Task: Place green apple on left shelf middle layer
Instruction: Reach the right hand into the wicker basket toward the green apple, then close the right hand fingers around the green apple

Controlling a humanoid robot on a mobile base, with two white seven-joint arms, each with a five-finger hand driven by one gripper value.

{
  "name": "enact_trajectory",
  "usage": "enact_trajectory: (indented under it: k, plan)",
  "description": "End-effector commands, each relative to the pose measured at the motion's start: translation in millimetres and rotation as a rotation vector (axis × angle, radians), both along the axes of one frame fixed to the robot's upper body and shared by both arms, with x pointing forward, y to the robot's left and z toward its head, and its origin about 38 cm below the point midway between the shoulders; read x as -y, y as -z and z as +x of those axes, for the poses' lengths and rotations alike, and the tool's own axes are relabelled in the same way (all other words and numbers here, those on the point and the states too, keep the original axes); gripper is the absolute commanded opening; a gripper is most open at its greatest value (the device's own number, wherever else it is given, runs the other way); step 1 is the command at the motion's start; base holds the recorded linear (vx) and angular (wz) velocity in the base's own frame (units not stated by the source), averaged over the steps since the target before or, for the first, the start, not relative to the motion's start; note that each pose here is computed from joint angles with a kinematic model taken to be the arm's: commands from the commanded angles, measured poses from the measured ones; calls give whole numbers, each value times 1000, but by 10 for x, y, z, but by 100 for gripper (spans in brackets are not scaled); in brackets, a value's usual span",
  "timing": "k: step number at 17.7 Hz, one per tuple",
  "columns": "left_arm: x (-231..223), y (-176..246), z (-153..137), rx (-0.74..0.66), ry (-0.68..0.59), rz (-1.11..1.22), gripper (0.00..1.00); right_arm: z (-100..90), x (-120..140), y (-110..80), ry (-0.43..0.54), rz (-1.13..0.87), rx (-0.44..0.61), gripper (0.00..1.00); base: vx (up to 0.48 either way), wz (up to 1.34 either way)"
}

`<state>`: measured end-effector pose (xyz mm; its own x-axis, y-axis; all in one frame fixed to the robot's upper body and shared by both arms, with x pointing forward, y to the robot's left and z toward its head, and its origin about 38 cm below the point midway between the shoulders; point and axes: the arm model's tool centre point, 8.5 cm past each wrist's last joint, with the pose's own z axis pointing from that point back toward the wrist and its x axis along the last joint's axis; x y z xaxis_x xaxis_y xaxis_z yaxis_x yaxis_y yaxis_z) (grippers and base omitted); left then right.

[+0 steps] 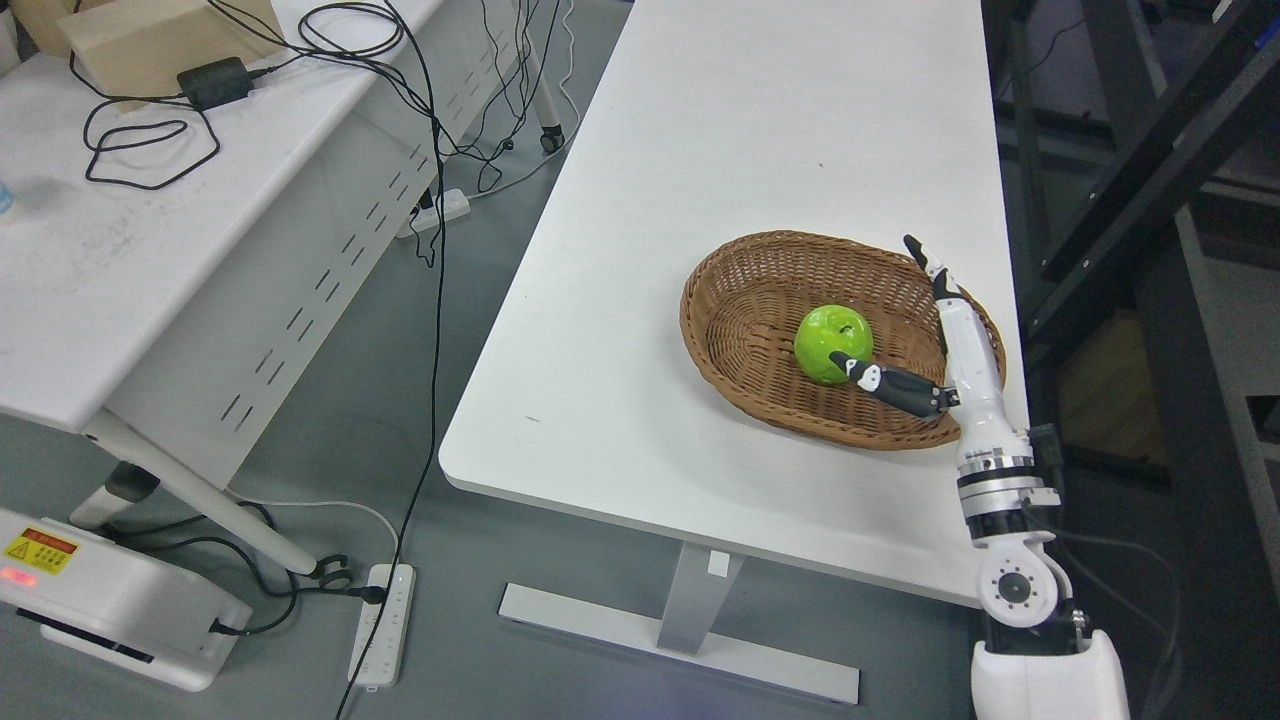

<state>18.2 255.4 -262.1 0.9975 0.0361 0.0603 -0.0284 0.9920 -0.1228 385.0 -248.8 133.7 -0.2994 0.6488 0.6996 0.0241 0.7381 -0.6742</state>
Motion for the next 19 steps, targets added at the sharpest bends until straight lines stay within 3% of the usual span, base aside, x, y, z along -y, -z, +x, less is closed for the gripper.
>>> enact_trajectory:
  k: [1,6,13,19]
  plan:
    - [-114,-7,-56,-8,-1,18,100,255,-263,229,-61,-148,-80,100,83,0]
    - [-112,-7,-56,-8,-1,17,100,343,-395,390,-110,-269,-136,100,72,0]
    - [-114,-7,-56,-8,-1,18,100,370,15,525,-89,-429,-188,100,31,0]
    - [-112,-7,-56,-8,-1,17,100,330,49,554,-104,-442,-185,100,0,0]
